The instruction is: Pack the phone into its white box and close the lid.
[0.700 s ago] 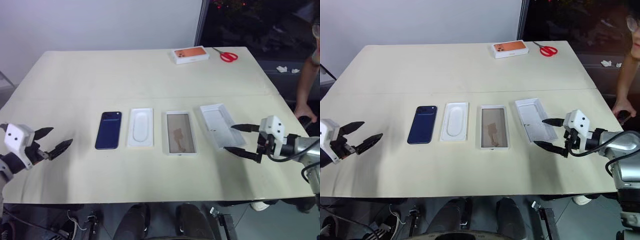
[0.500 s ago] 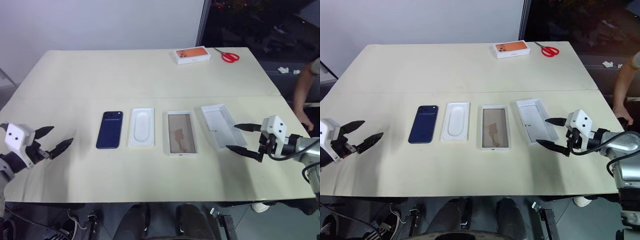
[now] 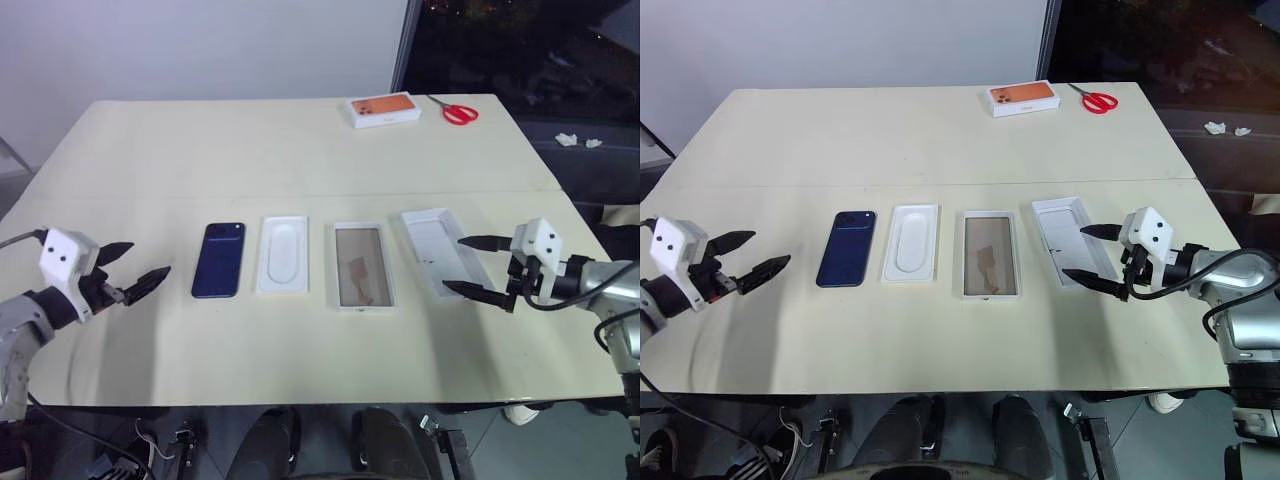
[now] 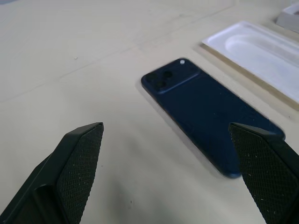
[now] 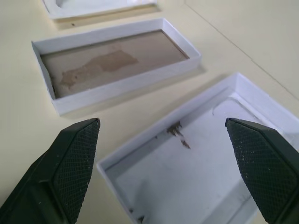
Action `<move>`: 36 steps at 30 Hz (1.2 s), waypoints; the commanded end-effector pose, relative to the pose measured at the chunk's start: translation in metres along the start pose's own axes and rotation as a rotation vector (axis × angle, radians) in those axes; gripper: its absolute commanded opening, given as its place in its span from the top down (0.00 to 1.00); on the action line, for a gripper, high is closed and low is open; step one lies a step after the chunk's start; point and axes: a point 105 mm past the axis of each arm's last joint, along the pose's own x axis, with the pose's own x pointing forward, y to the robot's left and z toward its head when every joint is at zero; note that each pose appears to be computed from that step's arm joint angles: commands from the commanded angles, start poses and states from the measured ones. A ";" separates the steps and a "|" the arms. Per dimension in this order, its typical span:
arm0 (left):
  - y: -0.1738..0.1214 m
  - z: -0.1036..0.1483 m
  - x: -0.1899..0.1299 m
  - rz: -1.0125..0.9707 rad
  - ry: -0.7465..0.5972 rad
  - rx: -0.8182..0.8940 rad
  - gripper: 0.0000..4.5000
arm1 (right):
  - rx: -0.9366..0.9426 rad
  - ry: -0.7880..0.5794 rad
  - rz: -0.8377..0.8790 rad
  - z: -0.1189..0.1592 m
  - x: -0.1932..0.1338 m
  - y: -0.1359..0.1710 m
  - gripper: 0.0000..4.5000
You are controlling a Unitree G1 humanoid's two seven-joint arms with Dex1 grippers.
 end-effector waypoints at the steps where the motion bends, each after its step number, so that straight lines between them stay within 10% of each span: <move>1: -0.003 0.016 0.010 0.007 -0.039 0.004 0.00 | -0.041 -0.052 0.000 0.018 0.002 -0.002 0.00; 22: -0.062 0.031 0.115 -0.141 0.052 -0.562 0.00 | -0.309 -0.165 0.138 0.100 0.070 0.018 0.00; 36: -0.092 0.021 0.129 -0.244 0.180 -0.834 0.00 | -0.293 -0.167 0.139 0.093 0.075 0.023 0.00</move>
